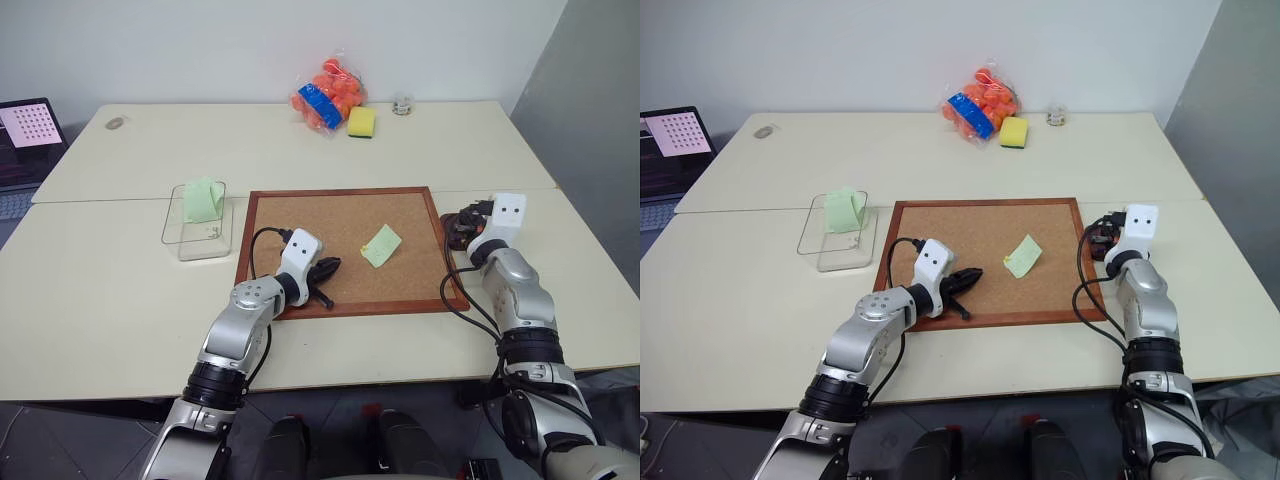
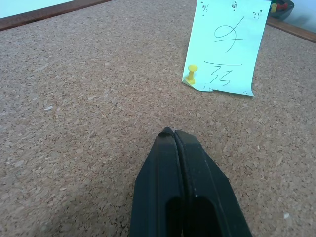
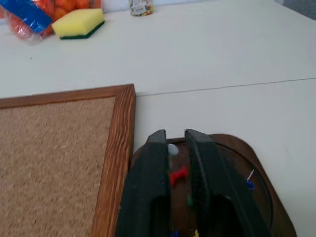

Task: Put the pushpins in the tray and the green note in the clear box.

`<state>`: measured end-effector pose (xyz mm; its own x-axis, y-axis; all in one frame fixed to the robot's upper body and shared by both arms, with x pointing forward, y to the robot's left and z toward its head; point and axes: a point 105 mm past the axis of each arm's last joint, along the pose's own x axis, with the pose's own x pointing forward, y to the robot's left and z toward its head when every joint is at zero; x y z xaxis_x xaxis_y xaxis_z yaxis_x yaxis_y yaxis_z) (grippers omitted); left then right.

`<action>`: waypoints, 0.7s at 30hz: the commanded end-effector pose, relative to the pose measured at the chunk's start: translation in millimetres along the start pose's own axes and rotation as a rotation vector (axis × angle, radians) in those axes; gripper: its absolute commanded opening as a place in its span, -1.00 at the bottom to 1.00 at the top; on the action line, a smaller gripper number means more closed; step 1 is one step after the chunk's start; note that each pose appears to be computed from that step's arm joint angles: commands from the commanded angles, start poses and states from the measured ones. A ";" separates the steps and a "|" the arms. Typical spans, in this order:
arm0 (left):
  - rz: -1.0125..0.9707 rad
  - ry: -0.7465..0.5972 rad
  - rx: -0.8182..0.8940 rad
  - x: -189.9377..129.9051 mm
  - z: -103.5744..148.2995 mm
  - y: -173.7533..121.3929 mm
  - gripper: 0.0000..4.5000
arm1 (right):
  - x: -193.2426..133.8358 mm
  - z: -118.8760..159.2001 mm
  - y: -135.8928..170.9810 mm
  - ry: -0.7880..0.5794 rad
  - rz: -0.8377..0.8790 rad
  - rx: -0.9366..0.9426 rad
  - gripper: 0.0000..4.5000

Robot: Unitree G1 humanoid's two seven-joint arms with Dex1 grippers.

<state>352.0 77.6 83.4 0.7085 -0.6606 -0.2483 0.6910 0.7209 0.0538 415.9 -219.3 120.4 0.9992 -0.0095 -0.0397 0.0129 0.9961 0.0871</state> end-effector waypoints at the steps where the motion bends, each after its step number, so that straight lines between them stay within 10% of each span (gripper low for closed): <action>1: 0.003 0.008 0.004 -1.4 -2.3 -2.1 -1.00 | 1.6 13.9 -8.5 -0.042 -0.038 0.005 -0.34; 12: -0.002 0.009 0.002 -0.7 -1.8 -2.3 -1.00 | -1.5 22.0 -8.8 -0.087 -0.026 -0.028 0.70; 21: -0.003 0.012 0.003 -1.6 -3.2 -3.2 -1.00 | -52.2 23.4 104.5 -0.155 0.657 -0.083 0.95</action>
<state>351.4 78.5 83.1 0.7092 -0.6589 -0.2507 0.6899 0.7219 0.0544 381.3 -139.9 143.0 0.8783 0.4670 0.1026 -0.4694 0.8830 -0.0007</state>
